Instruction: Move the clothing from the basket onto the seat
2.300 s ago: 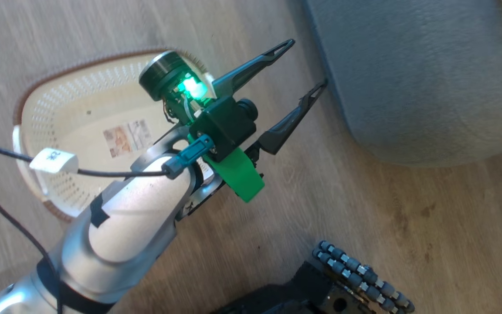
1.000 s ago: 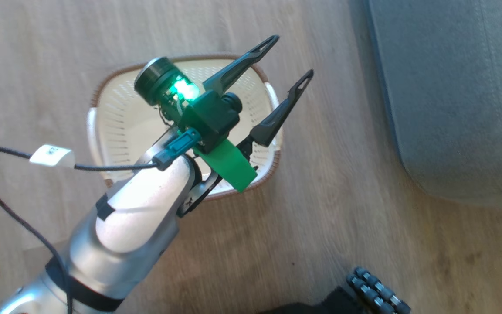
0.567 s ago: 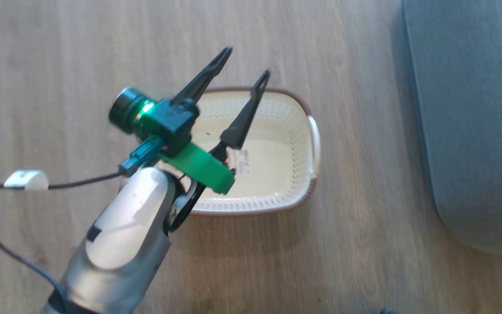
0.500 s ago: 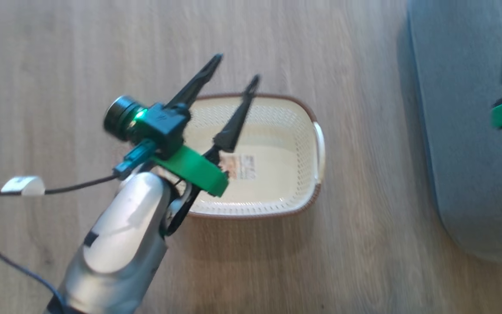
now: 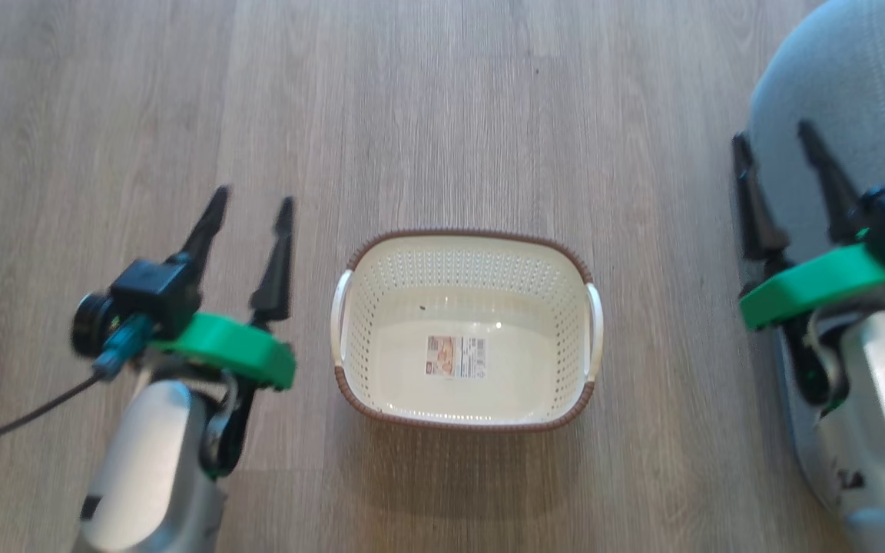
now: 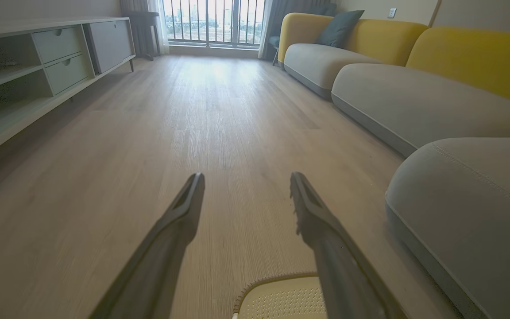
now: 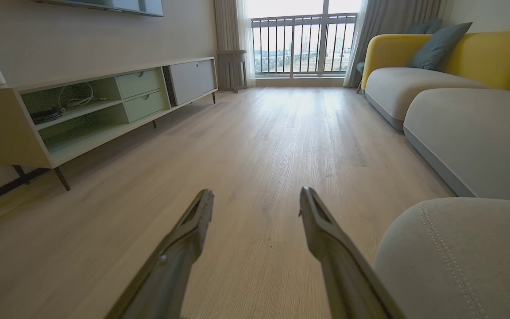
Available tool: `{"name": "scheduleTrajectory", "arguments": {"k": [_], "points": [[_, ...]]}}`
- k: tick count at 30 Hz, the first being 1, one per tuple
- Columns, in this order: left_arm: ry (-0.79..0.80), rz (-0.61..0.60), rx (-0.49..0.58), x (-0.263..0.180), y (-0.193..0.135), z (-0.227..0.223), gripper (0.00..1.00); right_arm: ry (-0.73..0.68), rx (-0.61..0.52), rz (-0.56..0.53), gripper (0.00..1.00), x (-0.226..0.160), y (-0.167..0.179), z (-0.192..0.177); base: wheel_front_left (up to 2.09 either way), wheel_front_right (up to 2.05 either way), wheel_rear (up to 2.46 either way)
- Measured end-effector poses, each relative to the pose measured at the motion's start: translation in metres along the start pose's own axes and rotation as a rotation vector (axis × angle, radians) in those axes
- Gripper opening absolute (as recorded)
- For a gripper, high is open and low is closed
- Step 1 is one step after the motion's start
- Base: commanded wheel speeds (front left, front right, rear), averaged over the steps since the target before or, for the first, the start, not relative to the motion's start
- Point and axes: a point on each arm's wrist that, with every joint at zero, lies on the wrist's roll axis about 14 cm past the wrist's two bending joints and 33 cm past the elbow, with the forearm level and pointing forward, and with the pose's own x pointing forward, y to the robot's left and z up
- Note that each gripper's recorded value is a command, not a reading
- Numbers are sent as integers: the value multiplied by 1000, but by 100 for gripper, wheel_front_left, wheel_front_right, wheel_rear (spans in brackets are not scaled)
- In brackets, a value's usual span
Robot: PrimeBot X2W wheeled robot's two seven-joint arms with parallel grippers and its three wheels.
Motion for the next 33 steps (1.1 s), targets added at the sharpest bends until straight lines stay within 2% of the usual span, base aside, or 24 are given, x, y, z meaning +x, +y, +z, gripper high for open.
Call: {"name": "scheduleTrajectory", "arguments": {"k": [9, 20, 33], "points": [[33, 158, 16, -41, 42, -5, 100, 47, 64, 37, 100, -35, 34, -13, 0, 0, 0], [78, 204, 35, -85, 44, -17, 100, 65, 107, -10, 100, -79, 39, -16, 0, 0, 0], [61, 222, 47, -106, 47, -9, 100, 99, 96, -27, 100, -104, 40, -25, 0, 0, 0]]}}
